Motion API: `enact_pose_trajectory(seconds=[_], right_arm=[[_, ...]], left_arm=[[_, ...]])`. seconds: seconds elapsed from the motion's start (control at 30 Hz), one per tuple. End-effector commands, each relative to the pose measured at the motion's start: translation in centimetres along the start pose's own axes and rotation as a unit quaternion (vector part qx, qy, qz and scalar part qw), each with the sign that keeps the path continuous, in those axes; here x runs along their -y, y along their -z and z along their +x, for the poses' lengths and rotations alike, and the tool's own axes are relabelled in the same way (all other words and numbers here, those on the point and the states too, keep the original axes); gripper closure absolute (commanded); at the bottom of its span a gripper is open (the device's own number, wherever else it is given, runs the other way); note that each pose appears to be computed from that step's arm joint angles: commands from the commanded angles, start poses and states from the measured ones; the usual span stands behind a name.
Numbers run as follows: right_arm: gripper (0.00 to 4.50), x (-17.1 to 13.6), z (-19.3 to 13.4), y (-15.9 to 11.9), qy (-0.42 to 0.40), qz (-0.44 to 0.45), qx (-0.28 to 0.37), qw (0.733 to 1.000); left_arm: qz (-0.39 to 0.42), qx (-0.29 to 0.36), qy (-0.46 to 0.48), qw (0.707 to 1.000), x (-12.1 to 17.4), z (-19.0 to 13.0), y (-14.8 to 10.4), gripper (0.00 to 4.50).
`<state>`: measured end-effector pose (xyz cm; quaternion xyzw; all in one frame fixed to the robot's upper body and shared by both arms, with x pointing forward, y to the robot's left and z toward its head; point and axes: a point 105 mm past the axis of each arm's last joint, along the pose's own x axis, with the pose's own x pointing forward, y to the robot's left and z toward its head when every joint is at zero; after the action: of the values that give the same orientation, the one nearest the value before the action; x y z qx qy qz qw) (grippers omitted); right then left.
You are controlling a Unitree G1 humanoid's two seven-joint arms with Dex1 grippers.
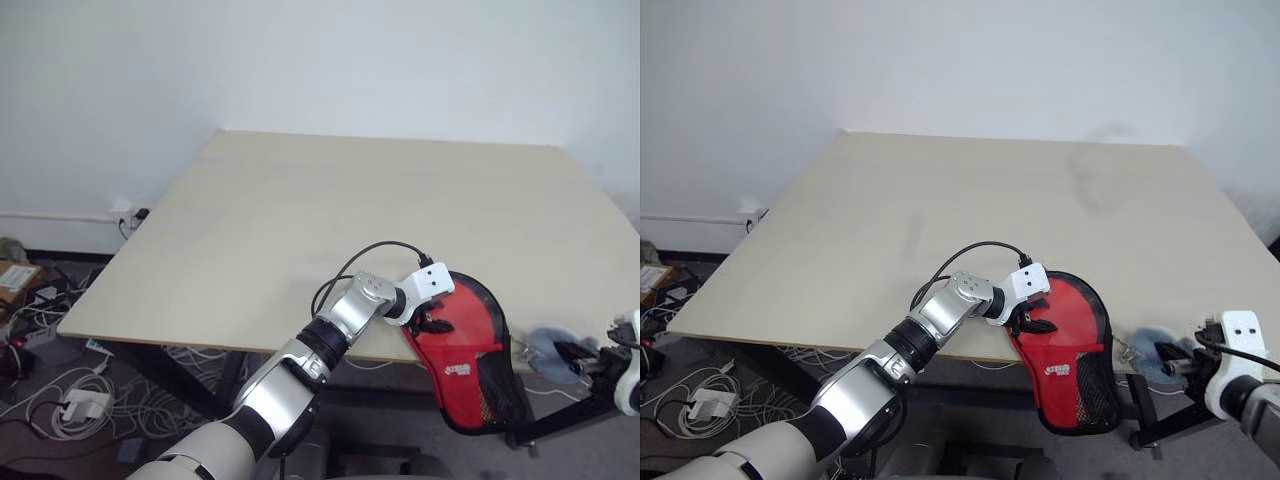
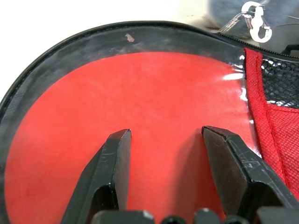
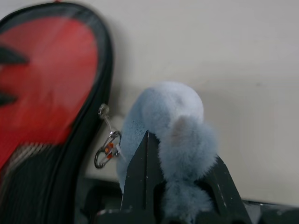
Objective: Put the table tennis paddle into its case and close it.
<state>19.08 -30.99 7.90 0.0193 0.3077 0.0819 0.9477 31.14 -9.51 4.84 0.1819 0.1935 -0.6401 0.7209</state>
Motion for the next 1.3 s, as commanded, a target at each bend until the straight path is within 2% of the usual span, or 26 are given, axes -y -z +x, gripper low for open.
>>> enact_pose_trajectory(seconds=[0.03,0.1,0.3,0.5,0.67,0.8,0.97,1.13,1.3], right_arm=[[4.48,1.9,-2.1,0.3,0.033,-0.031,-0.013,0.999],[4.48,2.1,-2.5,1.3,0.028,-0.037,-0.03,0.998],[4.49,1.8,-3.4,4.9,0.01,-0.134,-0.129,0.982],[4.49,0.6,-0.9,4.7,0.003,-0.18,-0.12,0.976],[4.49,-1.0,1.3,3.6,-0.011,-0.205,-0.098,0.974],[4.49,-2.3,2.0,3.6,-0.036,-0.219,-0.095,0.97],[4.49,-3.9,2.2,3.8,-0.074,-0.241,-0.096,0.963],[4.5,-5.4,1.3,5.3,-0.122,-0.259,-0.123,0.95],[4.5,-5.8,0.8,6.2,-0.135,-0.228,-0.144,0.954]], left_arm=[[-0.027,-0.047,-0.002,0.999,-0.1,0.3,2.5,1.96],[-0.027,-0.046,-0.001,0.999,-0.1,0.3,2.4,1.96],[-0.028,-0.044,0.002,0.999,0.0,0.4,2.4,1.96],[-0.027,-0.033,0.008,0.999,0.1,0.5,1.7,1.96],[-0.001,-0.001,0.04,0.999,1.0,0.7,-0.4,1.96],[0.026,0.0,0.052,0.998,1.6,1.4,-1.6,1.96],[0.036,-0.016,0.051,0.998,2.0,2.5,-2.0,1.96],[0.038,-0.023,0.055,0.998,2.2,2.7,-1.6,1.96],[0.029,-0.027,0.054,0.998,2.1,2.6,-1.2,1.96]])
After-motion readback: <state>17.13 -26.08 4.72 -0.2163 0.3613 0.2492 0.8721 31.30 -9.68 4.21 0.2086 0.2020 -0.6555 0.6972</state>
